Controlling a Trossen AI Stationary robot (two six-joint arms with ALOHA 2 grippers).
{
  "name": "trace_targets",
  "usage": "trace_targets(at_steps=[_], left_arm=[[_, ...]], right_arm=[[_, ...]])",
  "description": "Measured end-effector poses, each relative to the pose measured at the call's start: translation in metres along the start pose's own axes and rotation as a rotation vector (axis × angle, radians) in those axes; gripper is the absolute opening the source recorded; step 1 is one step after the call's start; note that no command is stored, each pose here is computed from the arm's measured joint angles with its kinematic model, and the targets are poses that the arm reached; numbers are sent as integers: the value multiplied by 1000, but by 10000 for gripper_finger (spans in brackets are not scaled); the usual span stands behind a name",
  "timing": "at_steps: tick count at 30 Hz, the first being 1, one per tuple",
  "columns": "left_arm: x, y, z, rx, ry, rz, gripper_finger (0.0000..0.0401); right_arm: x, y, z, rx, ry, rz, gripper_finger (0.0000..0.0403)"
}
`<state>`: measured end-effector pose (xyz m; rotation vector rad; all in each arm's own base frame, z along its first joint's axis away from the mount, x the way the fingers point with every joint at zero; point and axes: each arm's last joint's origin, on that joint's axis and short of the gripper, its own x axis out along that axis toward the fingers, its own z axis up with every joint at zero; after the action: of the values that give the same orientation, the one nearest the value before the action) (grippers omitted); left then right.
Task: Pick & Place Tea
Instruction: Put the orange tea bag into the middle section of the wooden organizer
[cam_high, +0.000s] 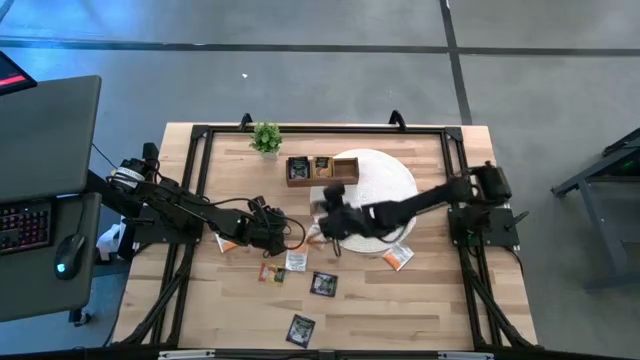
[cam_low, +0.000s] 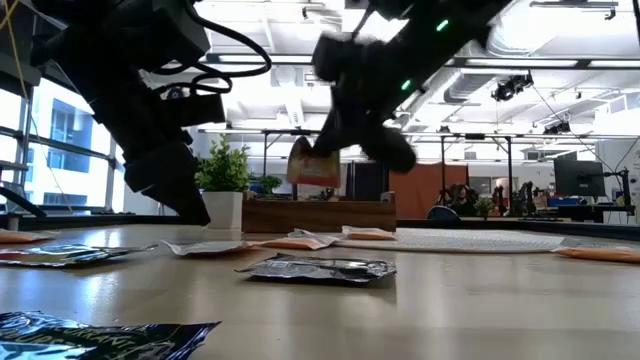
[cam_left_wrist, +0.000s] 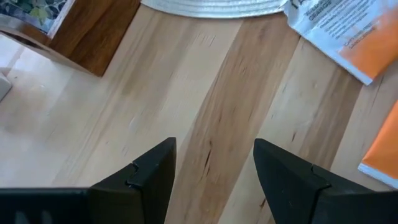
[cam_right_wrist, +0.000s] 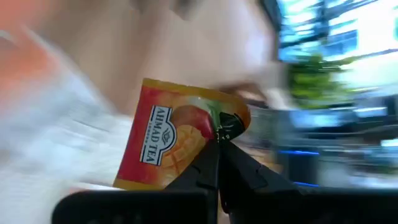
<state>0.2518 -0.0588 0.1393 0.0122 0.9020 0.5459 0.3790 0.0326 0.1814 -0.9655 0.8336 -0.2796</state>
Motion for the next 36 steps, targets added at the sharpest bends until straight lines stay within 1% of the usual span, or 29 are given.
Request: trace_targets(at_steps=[1, 2, 3, 5, 6, 9, 11, 13, 15, 19, 26, 30, 36], left_arm=[[0, 0, 0, -1, -1, 0, 211], [0, 0, 0, 0, -1, 1, 211], [0, 0, 0, 0, -1, 2, 211], [0, 0, 0, 0, -1, 2, 211], [0, 0, 0, 0, -1, 2, 211], [0, 0, 0, 0, -1, 2, 211], [0, 0, 0, 0, -1, 3, 211], [0, 0, 0, -1, -8, 12, 211], [0, 0, 0, -4, -10, 12, 211], [0, 0, 1, -5, -10, 11, 211], [0, 0, 0, -3, -5, 8, 211], [0, 0, 0, -3, -2, 5, 211], [0, 0, 0, -3, -1, 2, 211]], right_arm=[[7, -6, -4, -54, 18, -31, 4], [13, -13, -9, -82, 30, -51, 5], [20, -21, -13, -78, 25, -61, 8], [32, -33, -26, -63, 33, -44, 12], [38, -35, -33, -74, 56, -42, 13], [51, -43, -50, -148, 163, -94, 5], [55, -52, -53, -153, 156, -128, 3], [59, -56, -58, -162, 146, -117, 7], [64, -57, -62, -155, 122, -87, 8], [70, -58, -69, -95, 93, -54, 3], [85, -47, -75, -119, 107, -33, 15], [91, -41, -80, -121, 140, -10, 24], [90, -42, -79, 12, 154, -42, 54]])
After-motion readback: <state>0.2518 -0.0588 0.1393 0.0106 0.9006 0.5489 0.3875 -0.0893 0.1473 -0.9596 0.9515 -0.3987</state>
